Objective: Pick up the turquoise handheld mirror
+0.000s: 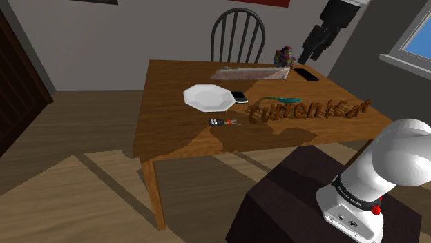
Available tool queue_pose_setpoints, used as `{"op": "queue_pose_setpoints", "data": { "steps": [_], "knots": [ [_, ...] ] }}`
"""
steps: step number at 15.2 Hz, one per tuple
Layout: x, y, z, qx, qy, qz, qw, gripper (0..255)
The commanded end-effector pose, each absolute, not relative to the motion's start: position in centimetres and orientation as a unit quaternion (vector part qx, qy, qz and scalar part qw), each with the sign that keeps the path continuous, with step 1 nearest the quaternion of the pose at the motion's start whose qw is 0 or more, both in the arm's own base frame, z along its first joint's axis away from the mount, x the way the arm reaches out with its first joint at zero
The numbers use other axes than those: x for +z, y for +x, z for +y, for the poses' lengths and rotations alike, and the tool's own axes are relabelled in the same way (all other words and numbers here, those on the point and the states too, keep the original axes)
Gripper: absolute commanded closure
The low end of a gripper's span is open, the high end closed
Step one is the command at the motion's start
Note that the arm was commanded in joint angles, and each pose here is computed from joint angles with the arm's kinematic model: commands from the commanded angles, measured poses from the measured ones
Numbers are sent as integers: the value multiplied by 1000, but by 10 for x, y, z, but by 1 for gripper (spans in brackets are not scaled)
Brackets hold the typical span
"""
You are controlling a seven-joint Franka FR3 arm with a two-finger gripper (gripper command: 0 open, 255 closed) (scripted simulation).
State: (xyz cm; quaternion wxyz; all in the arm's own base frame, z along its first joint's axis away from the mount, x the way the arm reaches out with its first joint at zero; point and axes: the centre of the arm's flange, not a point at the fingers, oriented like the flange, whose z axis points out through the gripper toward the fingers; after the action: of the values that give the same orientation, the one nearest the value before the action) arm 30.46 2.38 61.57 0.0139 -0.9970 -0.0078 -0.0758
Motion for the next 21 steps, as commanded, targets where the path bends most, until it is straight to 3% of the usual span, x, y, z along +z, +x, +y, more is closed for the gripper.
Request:
{"op": "queue_pose_setpoints", "data": {
  "steps": [1,16,21],
  "knots": [
    [616,305,24,-76,-997,-8,14,0],
    [453,367,-54,-114,-970,213,2,0],
    [430,367,-55,-114,-970,216,2,0]
  ]
}}
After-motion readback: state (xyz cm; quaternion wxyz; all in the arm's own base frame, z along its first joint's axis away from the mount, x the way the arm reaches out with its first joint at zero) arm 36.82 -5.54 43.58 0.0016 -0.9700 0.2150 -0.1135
